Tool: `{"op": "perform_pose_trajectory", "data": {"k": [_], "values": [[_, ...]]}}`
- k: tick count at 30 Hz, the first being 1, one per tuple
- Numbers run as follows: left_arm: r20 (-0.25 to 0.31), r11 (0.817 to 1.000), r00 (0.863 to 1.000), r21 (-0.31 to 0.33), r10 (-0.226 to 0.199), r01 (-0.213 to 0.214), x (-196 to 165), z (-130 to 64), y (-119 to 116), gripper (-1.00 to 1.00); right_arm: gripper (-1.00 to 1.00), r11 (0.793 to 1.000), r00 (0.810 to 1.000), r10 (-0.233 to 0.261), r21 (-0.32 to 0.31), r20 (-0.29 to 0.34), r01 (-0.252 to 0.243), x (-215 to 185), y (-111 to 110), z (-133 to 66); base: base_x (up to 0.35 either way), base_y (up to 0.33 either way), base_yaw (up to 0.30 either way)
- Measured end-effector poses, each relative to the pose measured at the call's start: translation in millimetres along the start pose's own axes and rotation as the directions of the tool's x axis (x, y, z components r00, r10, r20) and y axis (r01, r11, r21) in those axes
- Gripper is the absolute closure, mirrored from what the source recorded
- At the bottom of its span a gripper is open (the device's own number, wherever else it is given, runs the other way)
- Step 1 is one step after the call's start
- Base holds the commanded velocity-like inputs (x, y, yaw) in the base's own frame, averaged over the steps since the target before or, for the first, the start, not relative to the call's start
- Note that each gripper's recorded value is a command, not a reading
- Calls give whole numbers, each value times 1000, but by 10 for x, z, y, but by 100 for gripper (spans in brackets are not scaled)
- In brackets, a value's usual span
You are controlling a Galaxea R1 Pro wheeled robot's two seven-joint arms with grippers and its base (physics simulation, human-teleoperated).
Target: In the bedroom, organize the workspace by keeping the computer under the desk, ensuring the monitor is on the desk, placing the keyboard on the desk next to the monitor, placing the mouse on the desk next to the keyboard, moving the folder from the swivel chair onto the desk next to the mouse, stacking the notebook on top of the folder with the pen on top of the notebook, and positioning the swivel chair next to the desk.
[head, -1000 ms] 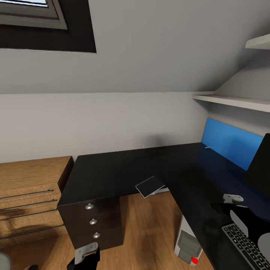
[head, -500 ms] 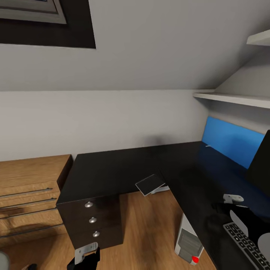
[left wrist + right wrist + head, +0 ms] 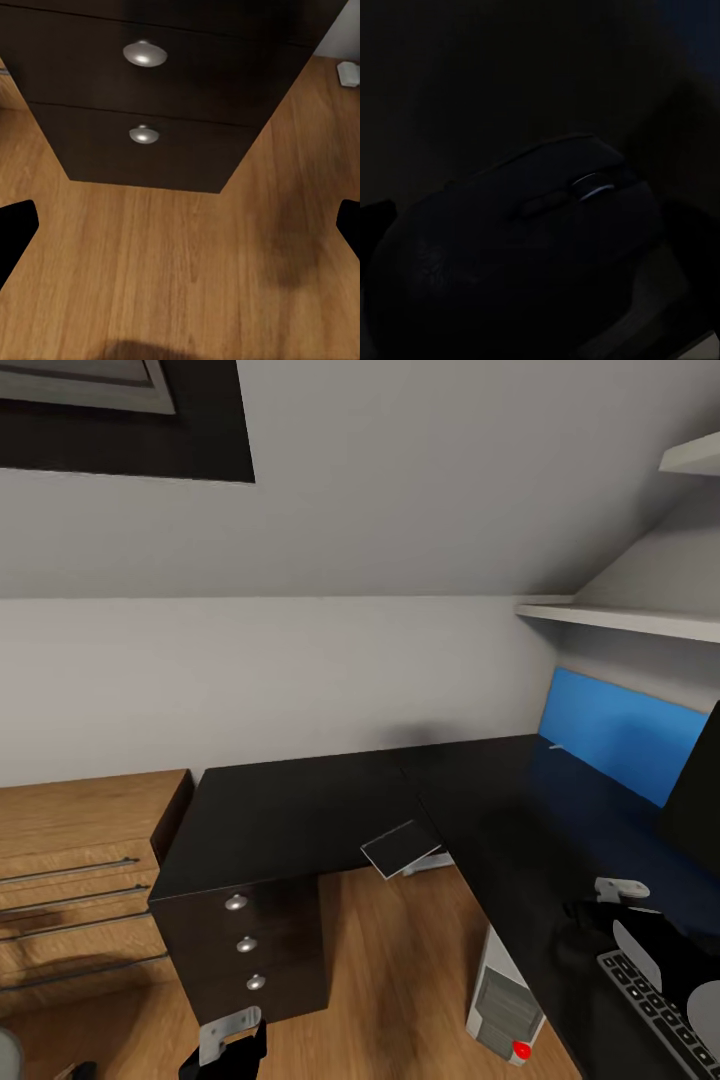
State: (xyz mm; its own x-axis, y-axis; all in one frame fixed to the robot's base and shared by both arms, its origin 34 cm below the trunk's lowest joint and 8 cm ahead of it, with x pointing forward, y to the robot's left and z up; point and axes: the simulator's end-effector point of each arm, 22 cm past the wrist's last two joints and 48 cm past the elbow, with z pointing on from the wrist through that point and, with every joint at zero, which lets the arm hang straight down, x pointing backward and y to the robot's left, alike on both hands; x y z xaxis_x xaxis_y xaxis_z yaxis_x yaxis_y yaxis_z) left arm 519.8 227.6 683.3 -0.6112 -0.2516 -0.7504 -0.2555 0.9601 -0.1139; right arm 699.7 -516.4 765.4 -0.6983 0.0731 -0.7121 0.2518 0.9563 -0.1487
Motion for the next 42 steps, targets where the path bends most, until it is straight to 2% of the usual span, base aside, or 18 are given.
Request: {"op": "perform_pose_trajectory", "data": {"k": [15,16,35,42], "values": [[-1,1000,1000,-1,0,0,4,1,4,-100,100,1000,1000,0,0,0,0,0,0,0,0,0,0],[-1,1000,1000,-1,0,0,4,1,4,-100,-100,1000,1000,0,0,0,0,0,0,0,0,0,0],[-7,1000,1000,-2,1,-1,35,4,10,-100,-100,1000,1000,-4,-5,4,4,-15,24,-2,0,0,0],[-17,1000,1000,-6,6,-6,9,-61,17,-100,-100,1000,1000,-5,-10,10,5,-113,31,-79,0,0,0]]}}
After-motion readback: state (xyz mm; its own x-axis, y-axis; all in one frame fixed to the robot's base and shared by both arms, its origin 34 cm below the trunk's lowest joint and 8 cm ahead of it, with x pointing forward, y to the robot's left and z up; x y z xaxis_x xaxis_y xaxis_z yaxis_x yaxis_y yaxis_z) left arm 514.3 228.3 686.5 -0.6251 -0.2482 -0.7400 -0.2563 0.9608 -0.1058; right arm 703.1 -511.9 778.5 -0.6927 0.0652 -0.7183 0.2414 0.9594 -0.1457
